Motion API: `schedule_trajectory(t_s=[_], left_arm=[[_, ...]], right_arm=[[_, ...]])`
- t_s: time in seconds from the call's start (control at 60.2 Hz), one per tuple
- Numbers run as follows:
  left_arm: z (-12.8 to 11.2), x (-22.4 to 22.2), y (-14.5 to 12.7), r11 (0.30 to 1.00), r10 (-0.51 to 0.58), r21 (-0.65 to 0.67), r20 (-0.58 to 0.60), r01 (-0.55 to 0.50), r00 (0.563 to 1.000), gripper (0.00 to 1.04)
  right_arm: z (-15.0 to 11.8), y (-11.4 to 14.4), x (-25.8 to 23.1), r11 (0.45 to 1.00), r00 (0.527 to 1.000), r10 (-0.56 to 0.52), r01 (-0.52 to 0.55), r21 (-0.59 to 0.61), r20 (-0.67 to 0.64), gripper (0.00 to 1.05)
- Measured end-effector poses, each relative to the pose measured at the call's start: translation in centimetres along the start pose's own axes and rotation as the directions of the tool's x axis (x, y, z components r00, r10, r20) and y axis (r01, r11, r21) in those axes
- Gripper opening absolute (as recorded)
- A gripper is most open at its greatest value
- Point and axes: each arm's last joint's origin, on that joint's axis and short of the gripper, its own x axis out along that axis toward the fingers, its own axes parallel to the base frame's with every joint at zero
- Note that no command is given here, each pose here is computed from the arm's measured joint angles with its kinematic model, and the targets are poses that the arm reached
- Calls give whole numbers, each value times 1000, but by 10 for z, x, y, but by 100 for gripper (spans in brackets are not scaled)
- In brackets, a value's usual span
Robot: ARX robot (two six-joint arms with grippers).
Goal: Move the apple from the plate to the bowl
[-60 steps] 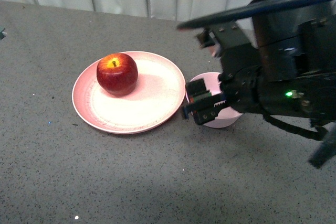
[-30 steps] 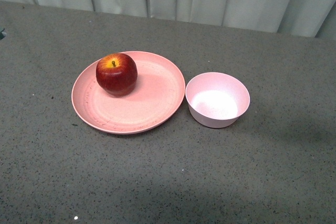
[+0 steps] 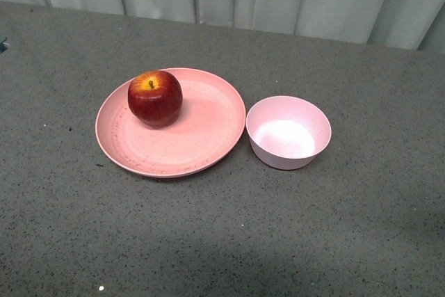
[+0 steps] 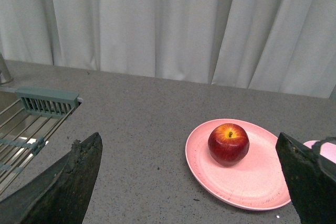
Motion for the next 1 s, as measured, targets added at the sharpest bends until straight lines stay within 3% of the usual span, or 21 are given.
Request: schedule_trajectory(t_s=[0.166, 0.997], left_arm=[[0, 0, 0, 1000, 0, 0, 0, 0, 1000, 98], [0, 0, 0, 1000, 0, 0, 0, 0, 1000, 98]], right_arm=[[3, -12, -15, 1000, 1000, -10, 9, 3, 14, 1], [8, -12, -55, 1000, 999, -4, 4, 3, 39, 1]])
